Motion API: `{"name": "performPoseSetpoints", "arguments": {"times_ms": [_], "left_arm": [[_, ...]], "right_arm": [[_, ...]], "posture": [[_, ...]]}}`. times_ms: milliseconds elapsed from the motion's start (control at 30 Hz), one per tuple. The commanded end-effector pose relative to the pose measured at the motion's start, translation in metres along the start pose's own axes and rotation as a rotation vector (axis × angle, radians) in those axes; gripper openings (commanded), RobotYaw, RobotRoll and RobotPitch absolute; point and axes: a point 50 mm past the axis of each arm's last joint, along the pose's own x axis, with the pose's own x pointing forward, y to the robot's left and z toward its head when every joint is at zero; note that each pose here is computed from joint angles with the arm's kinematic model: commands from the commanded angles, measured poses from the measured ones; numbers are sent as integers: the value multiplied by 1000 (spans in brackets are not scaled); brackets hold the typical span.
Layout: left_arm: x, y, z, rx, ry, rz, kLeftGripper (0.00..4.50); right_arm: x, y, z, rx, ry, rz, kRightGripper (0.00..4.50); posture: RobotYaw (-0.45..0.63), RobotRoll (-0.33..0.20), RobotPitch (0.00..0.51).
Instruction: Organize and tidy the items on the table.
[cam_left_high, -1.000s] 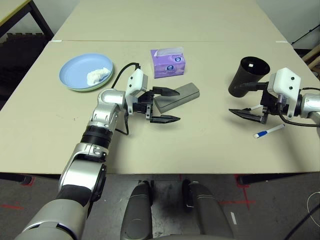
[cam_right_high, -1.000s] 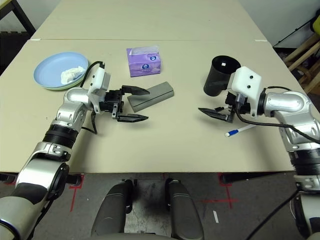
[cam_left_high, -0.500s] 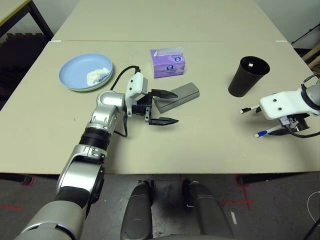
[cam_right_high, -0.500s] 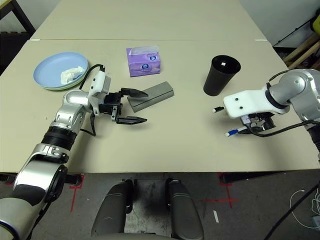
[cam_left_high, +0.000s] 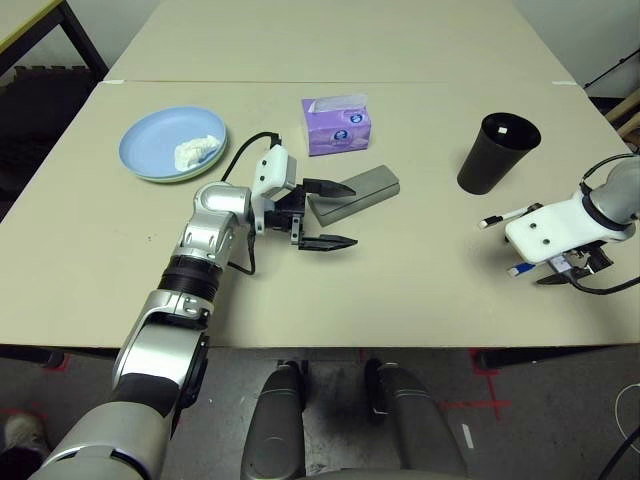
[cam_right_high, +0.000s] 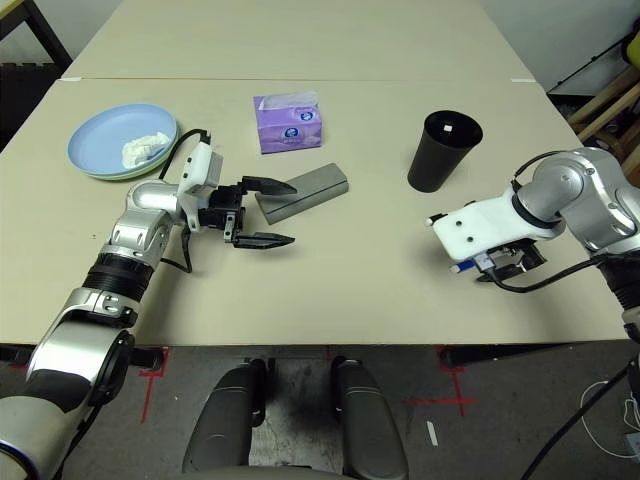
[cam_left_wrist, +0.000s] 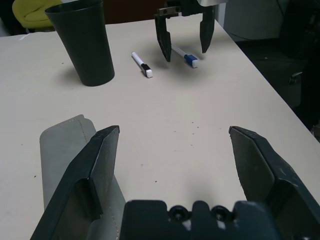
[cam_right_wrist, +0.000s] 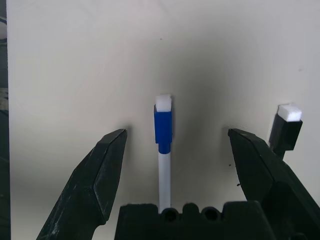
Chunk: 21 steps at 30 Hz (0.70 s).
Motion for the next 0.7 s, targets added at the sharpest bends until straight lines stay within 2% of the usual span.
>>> {"name": "performPoseSetpoints", "arguments": {"times_ms": [33,333,467,700], "left_arm": [[3,0,4,26,15,-17,4463],[2,0,4,29,18,-12,4463],[1,0,4,31,21,-8,4500],[0,1,4,33,23,-6,4500]], "right_arm": [[7,3,1,-24,7,29,4500],[18,0,3,-38,6,51,4500],[20,0,4,-38,3,58,3572],[15,-1,5,-30,-12,57,967]], "posture": [[91,0,218],[102,0,219],[105,0,219],[97,0,212]]}}
